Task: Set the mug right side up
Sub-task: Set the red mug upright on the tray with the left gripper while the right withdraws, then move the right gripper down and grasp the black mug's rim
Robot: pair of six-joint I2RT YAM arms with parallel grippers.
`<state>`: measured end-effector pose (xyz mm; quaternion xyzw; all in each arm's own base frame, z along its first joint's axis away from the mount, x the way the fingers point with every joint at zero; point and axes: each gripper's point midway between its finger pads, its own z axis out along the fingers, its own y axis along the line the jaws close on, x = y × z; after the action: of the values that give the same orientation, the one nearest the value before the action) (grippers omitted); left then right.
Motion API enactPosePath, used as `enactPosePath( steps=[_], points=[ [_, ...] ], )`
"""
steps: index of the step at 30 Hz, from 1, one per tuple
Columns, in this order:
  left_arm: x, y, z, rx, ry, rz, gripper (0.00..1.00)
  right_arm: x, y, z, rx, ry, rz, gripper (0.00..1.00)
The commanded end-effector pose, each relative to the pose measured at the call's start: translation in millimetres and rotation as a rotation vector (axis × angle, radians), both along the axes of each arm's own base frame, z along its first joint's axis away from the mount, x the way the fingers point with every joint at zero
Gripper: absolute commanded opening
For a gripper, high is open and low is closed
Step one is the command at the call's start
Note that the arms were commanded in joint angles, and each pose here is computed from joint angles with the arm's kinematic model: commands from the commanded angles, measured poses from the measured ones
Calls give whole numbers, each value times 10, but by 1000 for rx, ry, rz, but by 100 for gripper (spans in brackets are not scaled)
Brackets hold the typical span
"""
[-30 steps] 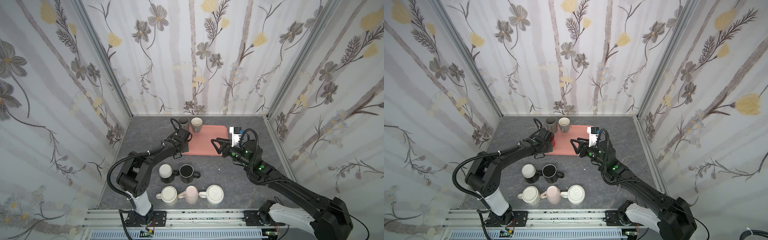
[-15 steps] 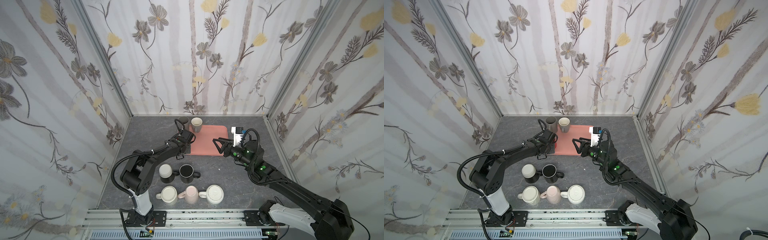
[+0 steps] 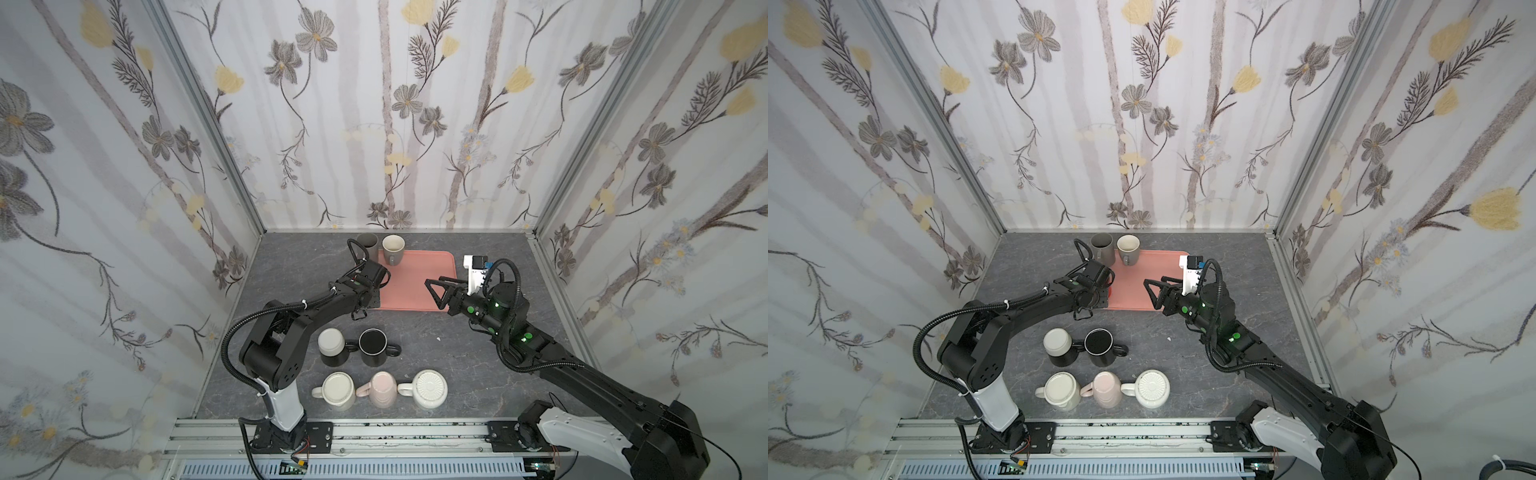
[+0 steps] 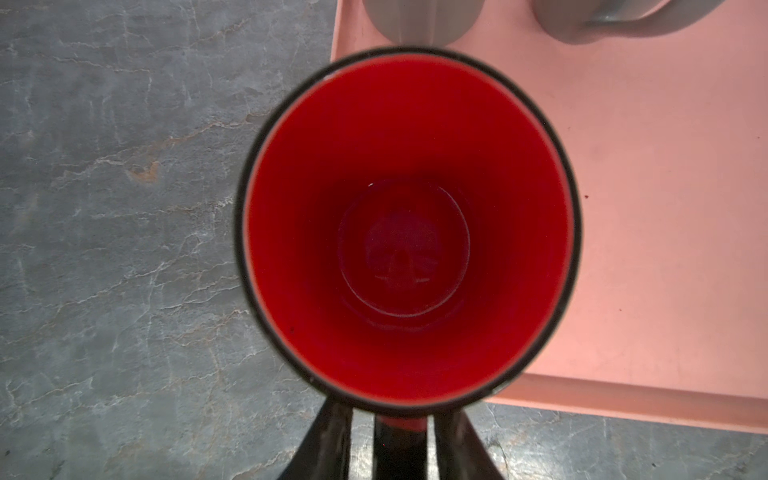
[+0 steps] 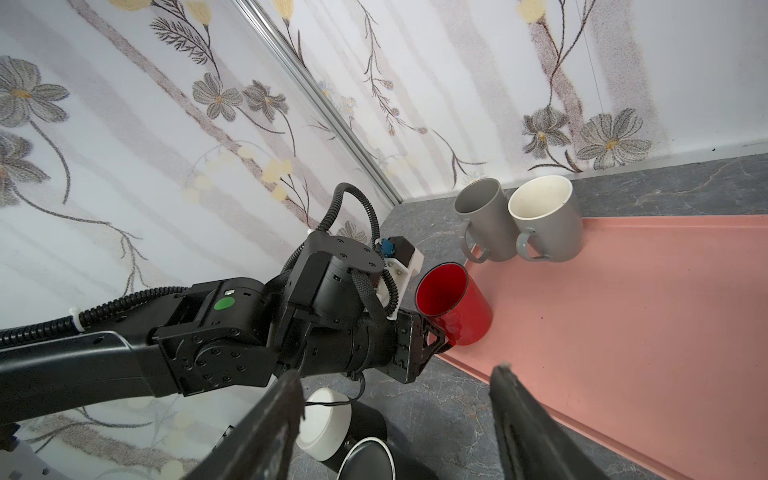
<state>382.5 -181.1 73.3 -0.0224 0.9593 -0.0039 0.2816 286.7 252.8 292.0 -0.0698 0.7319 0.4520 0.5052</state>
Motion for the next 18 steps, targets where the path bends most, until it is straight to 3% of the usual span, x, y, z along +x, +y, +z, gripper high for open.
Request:
enactPosePath(
  steps=[1, 11, 18],
  points=[
    [35, 16, 137, -26, -47, 25, 41, -20, 11, -26, -21, 5, 14, 73],
    [-35, -58, 844, -209, -215, 7, 57, -220, 254, -529, -222, 69, 177, 75],
    [-128, -11, 1470, -380, -385, -20, 86, -596, 682, -1095, -555, 72, 330, 75]
  ],
)
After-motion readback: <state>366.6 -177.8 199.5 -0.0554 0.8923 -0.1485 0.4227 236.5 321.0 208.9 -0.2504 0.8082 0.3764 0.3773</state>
